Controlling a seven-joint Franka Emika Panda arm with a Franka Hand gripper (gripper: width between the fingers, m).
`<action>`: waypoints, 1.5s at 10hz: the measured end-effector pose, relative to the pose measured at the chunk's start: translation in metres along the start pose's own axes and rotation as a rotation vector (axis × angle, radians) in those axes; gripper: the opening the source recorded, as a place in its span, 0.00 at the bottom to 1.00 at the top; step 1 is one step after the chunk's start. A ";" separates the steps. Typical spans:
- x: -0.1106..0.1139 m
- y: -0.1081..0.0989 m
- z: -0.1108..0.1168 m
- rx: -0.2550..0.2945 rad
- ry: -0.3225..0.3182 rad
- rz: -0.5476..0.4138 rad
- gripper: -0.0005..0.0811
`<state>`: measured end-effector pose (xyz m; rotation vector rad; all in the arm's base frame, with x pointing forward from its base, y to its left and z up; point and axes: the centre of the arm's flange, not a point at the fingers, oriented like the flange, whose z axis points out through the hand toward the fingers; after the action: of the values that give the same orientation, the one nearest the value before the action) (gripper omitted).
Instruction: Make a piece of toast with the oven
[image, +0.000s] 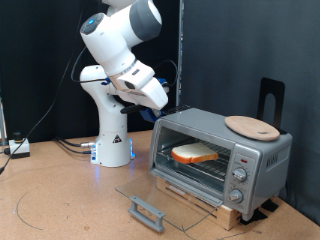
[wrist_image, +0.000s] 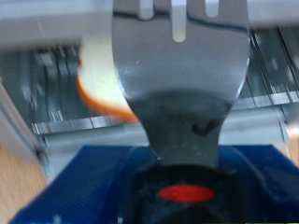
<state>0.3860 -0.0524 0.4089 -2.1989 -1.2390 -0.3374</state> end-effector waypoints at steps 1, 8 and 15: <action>0.004 -0.010 0.007 0.070 0.026 -0.002 0.49; 0.024 -0.088 0.053 0.218 0.004 -0.159 0.49; 0.061 -0.160 0.117 0.133 -0.033 -0.096 0.49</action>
<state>0.2766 0.1232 0.4032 -2.0444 -1.3489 -0.2502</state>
